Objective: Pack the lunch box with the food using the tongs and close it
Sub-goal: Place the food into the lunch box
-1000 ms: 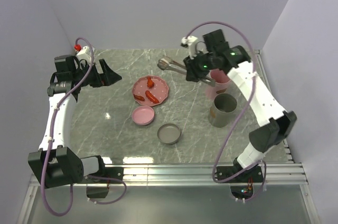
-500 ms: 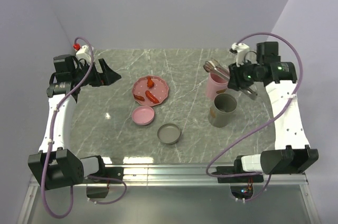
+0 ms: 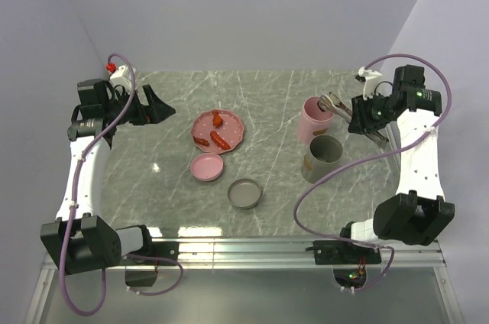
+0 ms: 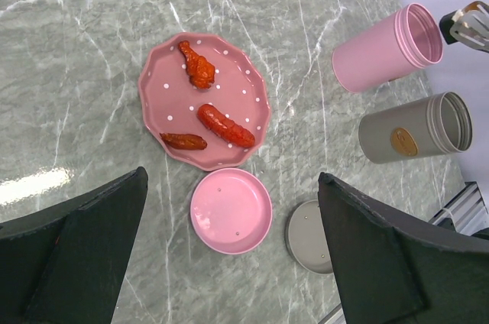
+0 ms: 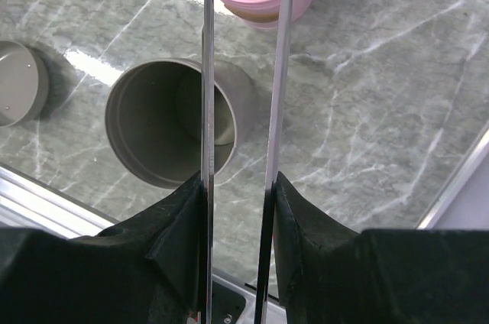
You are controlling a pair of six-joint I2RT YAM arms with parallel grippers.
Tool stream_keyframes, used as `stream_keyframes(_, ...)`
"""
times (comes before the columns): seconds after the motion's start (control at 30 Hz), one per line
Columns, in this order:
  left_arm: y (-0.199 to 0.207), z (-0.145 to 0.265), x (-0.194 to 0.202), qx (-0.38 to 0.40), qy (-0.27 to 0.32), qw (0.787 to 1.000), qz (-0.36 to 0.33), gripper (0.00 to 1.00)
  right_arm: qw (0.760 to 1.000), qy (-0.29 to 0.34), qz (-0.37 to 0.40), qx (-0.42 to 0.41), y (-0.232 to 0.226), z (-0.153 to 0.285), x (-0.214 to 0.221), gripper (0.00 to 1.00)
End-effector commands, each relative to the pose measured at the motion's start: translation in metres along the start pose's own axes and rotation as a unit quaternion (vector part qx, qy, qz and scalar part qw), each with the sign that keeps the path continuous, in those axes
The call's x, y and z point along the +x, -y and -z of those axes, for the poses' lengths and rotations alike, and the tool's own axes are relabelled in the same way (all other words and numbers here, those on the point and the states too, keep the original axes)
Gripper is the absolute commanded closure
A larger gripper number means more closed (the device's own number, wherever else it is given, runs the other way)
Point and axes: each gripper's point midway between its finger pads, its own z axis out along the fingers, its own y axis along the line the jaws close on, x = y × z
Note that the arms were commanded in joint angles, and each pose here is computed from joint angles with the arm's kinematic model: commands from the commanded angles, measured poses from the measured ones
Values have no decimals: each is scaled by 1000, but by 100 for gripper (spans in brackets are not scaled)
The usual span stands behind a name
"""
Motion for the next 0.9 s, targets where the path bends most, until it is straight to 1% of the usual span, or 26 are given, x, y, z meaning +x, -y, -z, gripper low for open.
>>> stream_keyframes(0.0, 11, 8, -17, 10, 25, 999, -30, 0, 999, 28, 12, -12, 2, -1, -17, 61)
stream_keyframes(0.07, 10, 8, -16, 9, 24, 999, -29, 1, 1000, 20, 8, -18, 3, -5, -16, 59)
stream_keyframes(0.1, 11, 8, -17, 9, 24, 999, -31, 1, 1000, 18, 8, -19, 3, -6, -15, 54)
stream_keyframes(0.2, 10, 8, -16, 7, 23, 999, -32, 0, 1000, 15, 7, -23, 2, -6, -15, 48)
stream_keyframes(0.4, 9, 5, -15, 13, 21, 999, -23, 1, 999, 31, 8, -20, -1, 4, -27, 47)
stream_keyframes(0.5, 10, 4, -16, 16, 21, 999, -20, 1, 999, 42, 16, -27, -9, 10, -36, 47)
stream_keyframes(0.63, 10, 3, -17, 16, 24, 999, -19, 1, 996, 61, 35, -55, -43, 6, -49, 47)
stream_keyframes(0.67, 10, 3, -17, 16, 23, 999, -17, 1, 994, 57, 55, -78, -66, -2, -50, 47)
stream_keyframes(0.7, 10, 3, -17, 18, 22, 999, -15, 1, 994, 56, 49, -84, -76, -6, -50, 47)
stream_keyframes(0.77, 10, 2, -16, 18, 20, 1000, -11, 1, 991, 64, 70, -96, -96, -18, -59, 47)
stream_keyframes(0.8, 9, 2, -16, 16, 20, 1000, -11, 1, 988, 57, 79, -116, -117, -26, -58, 47)
stream_keyframes(0.83, 9, 3, -15, 16, 18, 1000, -10, 1, 987, 63, 86, -121, -124, -31, -64, 47)
stream_keyframes(0.87, 9, 3, -15, 15, 19, 1000, -11, 1, 987, 54, 88, -124, -129, -40, -64, 47)
